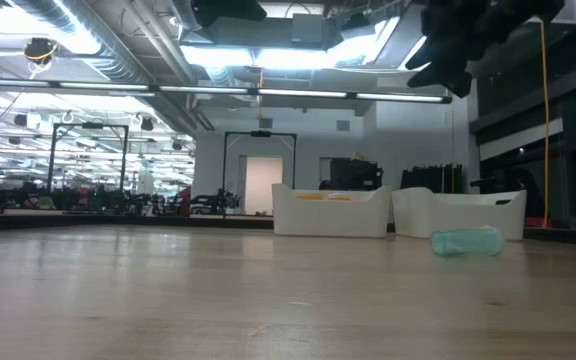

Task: Pick and place medicine bottles into bin by pill shape (circle, oval)
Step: Put the blue tablet bottle into the right white bin

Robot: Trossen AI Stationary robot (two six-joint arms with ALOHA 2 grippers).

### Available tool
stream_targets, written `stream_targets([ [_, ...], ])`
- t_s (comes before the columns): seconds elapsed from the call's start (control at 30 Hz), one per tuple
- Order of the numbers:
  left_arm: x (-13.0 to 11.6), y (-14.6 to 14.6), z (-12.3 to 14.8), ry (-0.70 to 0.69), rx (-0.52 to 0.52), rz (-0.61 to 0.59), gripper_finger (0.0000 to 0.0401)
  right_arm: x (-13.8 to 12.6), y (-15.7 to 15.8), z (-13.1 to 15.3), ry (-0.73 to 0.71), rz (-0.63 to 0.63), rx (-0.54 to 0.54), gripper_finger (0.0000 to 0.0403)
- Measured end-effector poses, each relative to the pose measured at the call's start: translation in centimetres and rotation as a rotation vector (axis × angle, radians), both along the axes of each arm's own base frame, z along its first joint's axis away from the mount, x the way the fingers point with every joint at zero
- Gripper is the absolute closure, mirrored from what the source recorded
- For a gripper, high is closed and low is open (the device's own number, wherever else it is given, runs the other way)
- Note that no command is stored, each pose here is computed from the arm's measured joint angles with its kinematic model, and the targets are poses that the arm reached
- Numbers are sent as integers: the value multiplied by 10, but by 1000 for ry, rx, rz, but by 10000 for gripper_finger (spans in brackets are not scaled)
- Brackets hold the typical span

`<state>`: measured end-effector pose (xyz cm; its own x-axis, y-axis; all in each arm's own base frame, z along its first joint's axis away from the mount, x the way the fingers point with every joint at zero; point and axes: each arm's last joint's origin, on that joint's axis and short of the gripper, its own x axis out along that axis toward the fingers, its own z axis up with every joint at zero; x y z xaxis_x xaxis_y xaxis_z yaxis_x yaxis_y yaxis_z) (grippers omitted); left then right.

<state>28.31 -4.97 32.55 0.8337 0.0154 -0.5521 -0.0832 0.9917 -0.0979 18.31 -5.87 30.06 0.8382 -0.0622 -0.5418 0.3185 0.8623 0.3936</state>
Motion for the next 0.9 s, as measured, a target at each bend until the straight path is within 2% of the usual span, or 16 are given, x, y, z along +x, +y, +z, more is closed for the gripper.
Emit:
stream_targets([
  [0.5,-1,-6,0,0,-22,-6,164,29,39,-22,121,239,-7,240],
  [0.9,-1,-6,0,0,-22,-7,164,54,68,-66,378,383,21,240],
])
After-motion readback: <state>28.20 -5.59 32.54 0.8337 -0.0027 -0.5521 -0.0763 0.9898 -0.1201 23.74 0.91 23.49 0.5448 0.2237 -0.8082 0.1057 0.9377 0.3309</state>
